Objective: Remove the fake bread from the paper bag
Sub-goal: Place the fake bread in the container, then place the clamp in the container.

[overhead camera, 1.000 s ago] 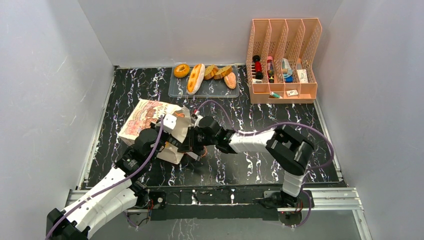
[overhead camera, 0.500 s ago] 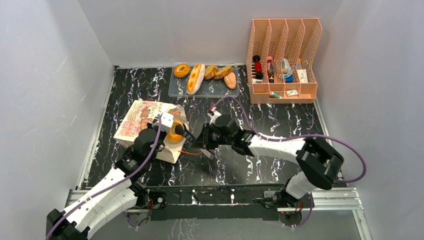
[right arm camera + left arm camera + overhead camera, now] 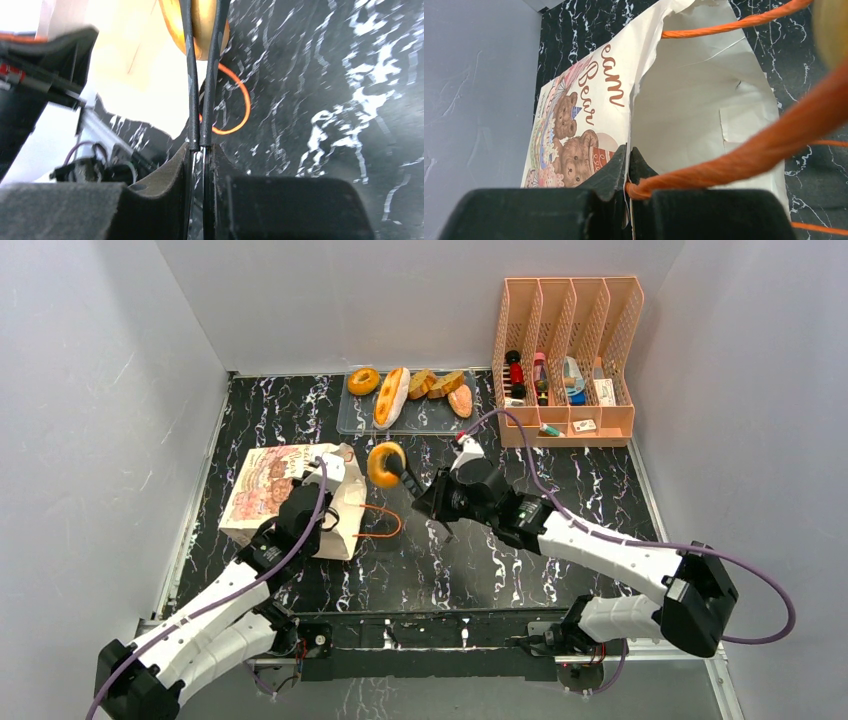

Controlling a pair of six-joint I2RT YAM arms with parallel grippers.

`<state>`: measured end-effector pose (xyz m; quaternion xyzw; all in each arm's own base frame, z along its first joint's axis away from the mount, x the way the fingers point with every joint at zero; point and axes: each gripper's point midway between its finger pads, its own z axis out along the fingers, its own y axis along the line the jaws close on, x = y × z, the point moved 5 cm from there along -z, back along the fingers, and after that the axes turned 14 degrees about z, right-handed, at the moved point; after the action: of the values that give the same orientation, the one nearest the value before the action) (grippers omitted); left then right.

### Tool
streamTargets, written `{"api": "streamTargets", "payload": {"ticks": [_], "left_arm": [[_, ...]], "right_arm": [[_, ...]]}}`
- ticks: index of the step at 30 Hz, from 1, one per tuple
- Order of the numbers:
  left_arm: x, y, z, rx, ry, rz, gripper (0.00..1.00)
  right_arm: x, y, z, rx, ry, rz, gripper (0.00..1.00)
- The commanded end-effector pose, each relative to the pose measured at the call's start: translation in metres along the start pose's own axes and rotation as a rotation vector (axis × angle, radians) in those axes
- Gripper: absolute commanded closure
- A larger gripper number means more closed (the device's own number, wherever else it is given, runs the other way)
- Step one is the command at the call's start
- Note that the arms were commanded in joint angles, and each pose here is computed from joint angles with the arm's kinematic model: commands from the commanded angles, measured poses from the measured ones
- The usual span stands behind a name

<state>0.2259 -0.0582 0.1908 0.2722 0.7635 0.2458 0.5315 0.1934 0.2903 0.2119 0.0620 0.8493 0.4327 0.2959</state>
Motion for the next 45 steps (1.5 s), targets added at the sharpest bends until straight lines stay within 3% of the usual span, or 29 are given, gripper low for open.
{"api": "streamTargets", "payload": {"ticks": [1, 10, 18, 22, 29, 40, 45], "left_arm": [[-0.008, 0.010, -0.002, -0.036, 0.027, -0.033, 1.00], [-0.015, 0.006, -0.001, 0.013, 0.020, -0.062, 1.00], [-0.016, 0.011, -0.002, -0.008, 0.013, -0.074, 0.97], [-0.013, 0.013, -0.003, -0.029, 0.021, -0.074, 0.90], [-0.010, 0.016, -0.004, -0.066, 0.009, -0.106, 0.75], [-0.018, 0.018, -0.004, -0.073, 0.006, -0.160, 0.57], [-0.026, 0.021, -0.004, -0.064, -0.011, -0.178, 0.57]], "right_arm": [[-0.061, 0.011, 0.002, 0.075, -0.251, -0.060, 1.00], [-0.197, -0.014, 0.077, 0.193, -0.479, -0.108, 1.00], [-0.269, -0.059, 0.166, 0.254, -0.474, -0.093, 1.00], [-0.271, -0.073, 0.185, 0.261, -0.436, -0.071, 1.00], [-0.238, -0.088, 0.177, 0.226, -0.379, -0.015, 0.99], [-0.219, -0.095, 0.160, 0.231, -0.351, -0.015, 0.68], [-0.218, -0.096, 0.158, 0.231, -0.349, -0.011, 0.64]]}}
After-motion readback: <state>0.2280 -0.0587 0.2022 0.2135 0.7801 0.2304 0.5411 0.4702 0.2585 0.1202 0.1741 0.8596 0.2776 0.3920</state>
